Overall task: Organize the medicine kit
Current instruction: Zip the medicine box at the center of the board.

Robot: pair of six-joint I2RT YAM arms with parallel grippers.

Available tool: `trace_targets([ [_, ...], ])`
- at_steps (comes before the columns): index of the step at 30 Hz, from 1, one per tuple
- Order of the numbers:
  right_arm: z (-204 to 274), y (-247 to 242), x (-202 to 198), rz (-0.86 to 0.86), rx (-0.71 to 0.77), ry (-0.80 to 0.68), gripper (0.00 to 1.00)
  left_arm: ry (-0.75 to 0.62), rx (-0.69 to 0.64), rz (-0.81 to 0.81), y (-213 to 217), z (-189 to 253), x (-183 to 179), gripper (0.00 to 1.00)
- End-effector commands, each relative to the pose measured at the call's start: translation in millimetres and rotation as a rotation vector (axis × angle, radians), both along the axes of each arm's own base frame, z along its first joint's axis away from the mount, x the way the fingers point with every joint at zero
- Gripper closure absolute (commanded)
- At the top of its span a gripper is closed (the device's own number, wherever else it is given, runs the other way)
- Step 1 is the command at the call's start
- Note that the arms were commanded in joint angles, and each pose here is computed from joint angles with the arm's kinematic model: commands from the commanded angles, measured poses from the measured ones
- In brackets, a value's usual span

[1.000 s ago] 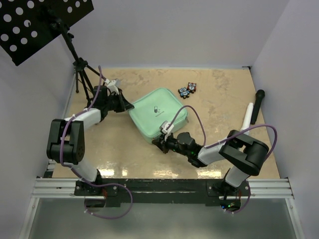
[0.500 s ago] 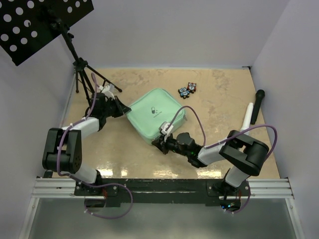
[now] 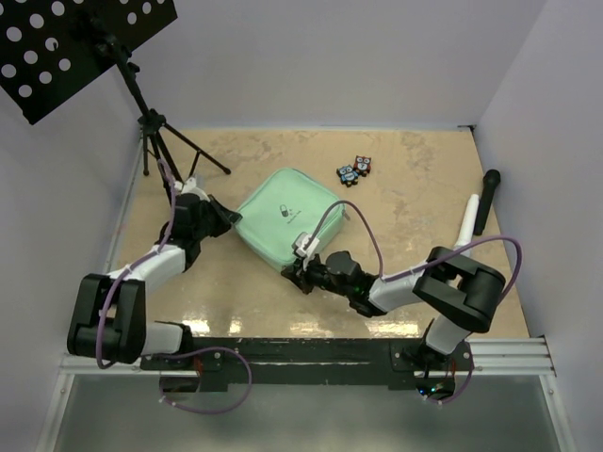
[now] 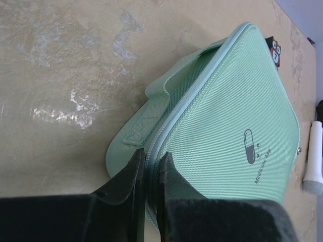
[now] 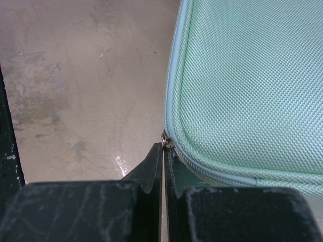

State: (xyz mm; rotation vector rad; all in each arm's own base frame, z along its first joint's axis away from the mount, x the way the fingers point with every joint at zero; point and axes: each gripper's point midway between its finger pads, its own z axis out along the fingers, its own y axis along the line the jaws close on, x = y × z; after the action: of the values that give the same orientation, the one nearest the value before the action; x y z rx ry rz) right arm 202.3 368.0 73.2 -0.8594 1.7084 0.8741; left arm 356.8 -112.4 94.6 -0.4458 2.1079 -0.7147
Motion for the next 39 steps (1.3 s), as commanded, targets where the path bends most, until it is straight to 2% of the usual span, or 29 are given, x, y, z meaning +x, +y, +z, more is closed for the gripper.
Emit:
trace_targets([
  [1,32,24,7,0.004,0.098,-0.039,1.0,0.022,-0.04,0.111,-3,-2,-12,1.0],
  [17,31,33,20,-0.092,0.152,0.034,1.0,0.002,-0.191,0.143,-53,10,-41,1.0],
  [31,31,53,35,-0.154,0.177,0.066,1.0,0.012,-0.228,0.07,-96,12,-56,1.0],
  [36,29,49,36,-0.171,0.166,0.066,1.0,-0.01,-0.181,0.07,-93,23,-52,0.99],
  [39,29,39,32,-0.178,0.153,0.063,1.0,-0.044,-0.103,0.073,-84,37,-47,0.75],
])
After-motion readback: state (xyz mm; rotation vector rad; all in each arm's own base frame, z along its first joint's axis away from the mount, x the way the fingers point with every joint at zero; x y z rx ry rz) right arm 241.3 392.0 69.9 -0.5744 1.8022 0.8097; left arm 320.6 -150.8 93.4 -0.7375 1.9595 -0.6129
